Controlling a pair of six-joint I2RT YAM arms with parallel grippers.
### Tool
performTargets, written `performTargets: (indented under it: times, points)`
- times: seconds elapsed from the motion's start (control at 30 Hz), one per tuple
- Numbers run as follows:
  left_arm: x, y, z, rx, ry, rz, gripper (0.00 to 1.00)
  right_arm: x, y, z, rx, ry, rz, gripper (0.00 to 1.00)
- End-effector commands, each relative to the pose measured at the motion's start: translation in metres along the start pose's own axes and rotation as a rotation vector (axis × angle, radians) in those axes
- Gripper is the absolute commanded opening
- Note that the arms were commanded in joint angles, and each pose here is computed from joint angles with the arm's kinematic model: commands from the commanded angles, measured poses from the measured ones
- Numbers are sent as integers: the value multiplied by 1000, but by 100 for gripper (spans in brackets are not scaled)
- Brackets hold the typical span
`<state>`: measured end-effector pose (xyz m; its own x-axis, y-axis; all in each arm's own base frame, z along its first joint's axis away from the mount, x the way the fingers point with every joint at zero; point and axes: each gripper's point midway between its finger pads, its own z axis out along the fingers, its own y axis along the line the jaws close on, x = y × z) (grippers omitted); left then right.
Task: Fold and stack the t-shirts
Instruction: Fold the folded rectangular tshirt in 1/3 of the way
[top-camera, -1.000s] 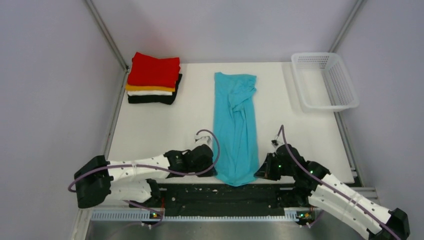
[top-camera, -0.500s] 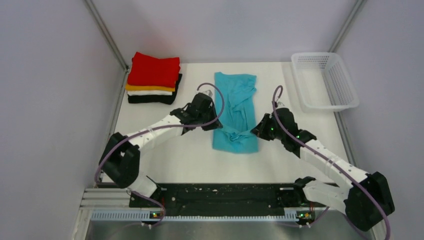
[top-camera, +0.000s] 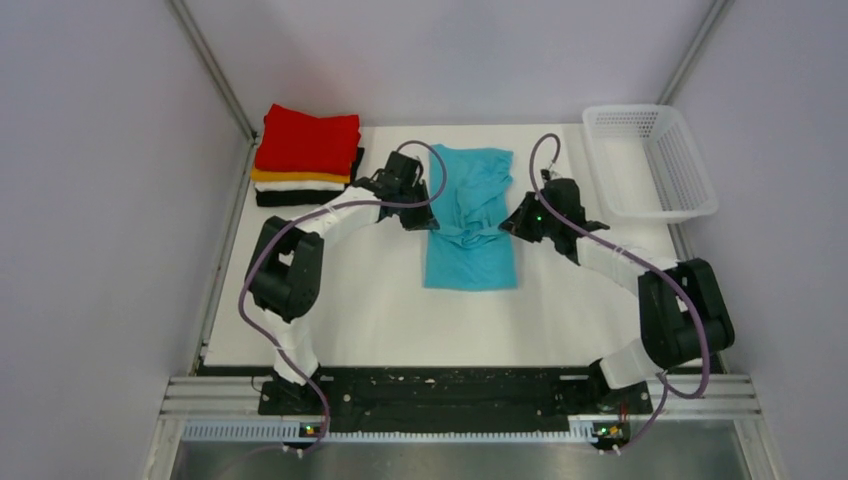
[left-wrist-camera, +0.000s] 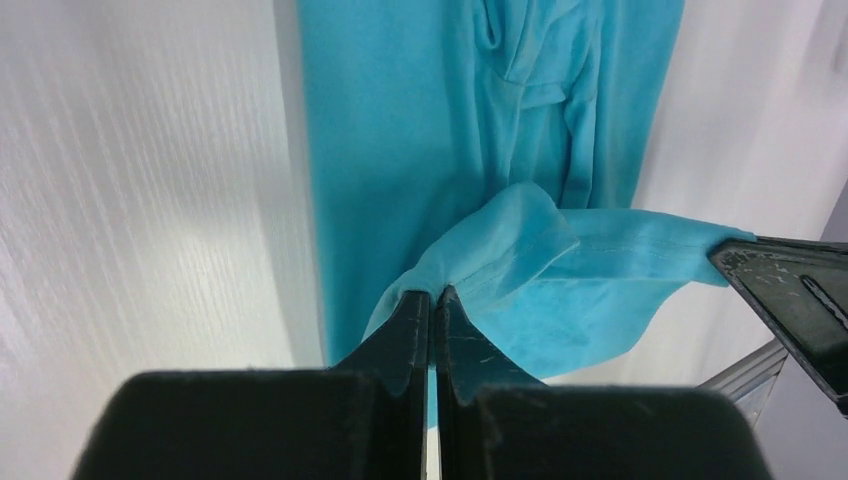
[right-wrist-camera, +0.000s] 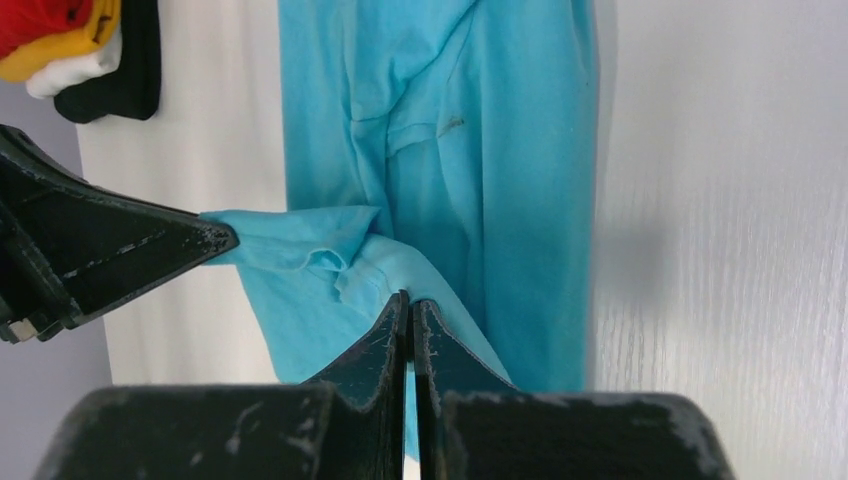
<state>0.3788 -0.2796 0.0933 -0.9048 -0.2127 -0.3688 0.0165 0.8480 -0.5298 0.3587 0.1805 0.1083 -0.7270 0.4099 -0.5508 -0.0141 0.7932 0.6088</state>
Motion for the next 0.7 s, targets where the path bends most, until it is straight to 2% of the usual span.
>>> performTargets:
  times: [0.0, 0.13, 0.2, 0.3, 0.37, 0.47, 0.5, 0.53, 0.6, 0.67]
  points:
    - [-24, -7, 3, 38, -19, 27, 0, -28, 17, 18, -85, -49, -33, 0]
    - [-29, 1, 14, 35, -1, 14, 1, -31, 1, 28, -55, -54, -4, 0]
    - [-29, 3, 19, 41, 16, 12, 8, -32, -4, 33, -47, -48, 6, 0]
    - [-29, 8, 25, 37, 30, 7, 13, -31, -10, 40, -45, -29, 15, 0]
    - [-33, 9, 25, 42, 25, 4, 24, -31, -17, 45, -35, -19, 29, 1]
    - [-45, 7, 21, 47, -1, 11, 59, -37, -15, 48, -56, -20, 35, 42]
    - [-49, 5, 17, 48, -10, 14, 89, -38, -12, 48, -60, -19, 33, 52]
    - [-54, 4, 13, 49, -19, 15, 98, -39, -12, 47, -59, -16, 33, 68]
    - [-60, -1, 1, 58, -46, 22, 99, -41, -11, 42, -47, -21, 27, 97]
    - [-62, 0, -11, 49, -73, 25, 99, -42, -10, 33, -46, -33, 15, 99]
